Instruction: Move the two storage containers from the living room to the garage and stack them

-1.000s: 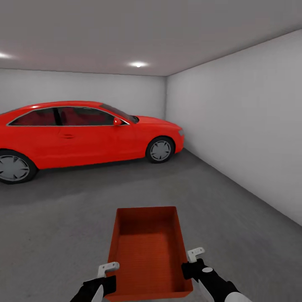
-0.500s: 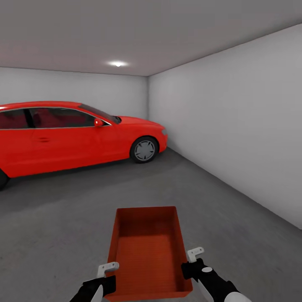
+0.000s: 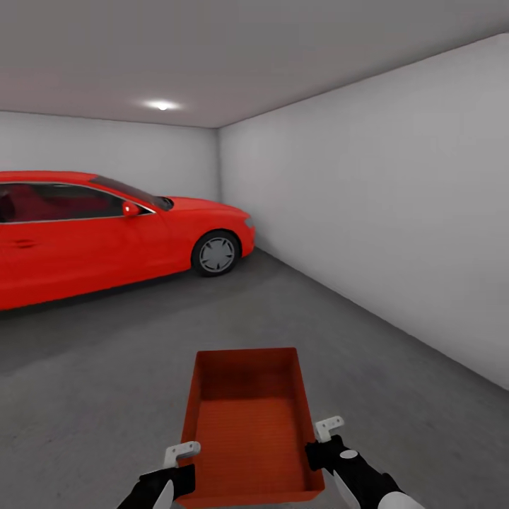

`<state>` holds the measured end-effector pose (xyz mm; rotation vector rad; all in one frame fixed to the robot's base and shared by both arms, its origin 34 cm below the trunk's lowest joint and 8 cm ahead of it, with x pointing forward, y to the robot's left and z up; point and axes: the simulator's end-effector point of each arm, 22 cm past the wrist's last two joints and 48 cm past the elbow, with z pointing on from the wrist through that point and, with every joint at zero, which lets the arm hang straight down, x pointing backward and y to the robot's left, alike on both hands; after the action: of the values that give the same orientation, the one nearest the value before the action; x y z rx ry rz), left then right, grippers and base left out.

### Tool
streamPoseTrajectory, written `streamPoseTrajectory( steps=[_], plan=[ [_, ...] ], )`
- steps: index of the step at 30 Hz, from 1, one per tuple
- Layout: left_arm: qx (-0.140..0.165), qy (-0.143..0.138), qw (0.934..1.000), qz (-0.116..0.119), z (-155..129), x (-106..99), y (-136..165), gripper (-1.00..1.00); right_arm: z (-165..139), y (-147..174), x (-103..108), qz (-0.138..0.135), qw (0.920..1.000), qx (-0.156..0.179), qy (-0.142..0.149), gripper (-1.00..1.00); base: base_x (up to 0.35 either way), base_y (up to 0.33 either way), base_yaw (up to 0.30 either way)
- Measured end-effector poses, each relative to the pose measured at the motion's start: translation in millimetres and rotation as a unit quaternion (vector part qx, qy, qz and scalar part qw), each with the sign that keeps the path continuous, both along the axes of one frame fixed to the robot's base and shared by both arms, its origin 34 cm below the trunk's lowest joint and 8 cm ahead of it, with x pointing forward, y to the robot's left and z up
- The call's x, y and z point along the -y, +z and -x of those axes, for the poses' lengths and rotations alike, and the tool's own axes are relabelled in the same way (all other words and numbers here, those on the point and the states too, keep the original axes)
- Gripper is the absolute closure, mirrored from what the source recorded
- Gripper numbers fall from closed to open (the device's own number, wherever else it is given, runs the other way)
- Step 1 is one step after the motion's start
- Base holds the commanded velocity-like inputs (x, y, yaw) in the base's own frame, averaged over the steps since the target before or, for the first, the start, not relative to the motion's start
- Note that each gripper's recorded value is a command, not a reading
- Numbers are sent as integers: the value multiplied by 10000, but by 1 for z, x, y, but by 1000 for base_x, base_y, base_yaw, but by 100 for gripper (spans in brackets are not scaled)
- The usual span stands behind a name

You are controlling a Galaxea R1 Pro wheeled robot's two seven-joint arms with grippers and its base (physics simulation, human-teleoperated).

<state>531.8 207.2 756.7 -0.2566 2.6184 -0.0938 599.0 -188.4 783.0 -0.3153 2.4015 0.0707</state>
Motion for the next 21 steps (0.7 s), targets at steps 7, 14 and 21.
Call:
streamPoseTrajectory(
  steps=[7, 14, 21],
  plan=[
    [4, 1, 10000, 1, 0, 0, 0, 100, 0, 0, 0, 0, 10000, 4, 0, 100, 0, 0, -276],
    [18, 1, 10000, 1, -1, 0, 1, 100, -1, 2, 0, 0, 10000, 18, 1, 100, 0, 0, -273],
    [34, 5, 10000, 3, -2, 0, 3, 100, -2, 4, 0, 3, 10000, 35, 2, 100, 0, 0, -271]
  ],
)
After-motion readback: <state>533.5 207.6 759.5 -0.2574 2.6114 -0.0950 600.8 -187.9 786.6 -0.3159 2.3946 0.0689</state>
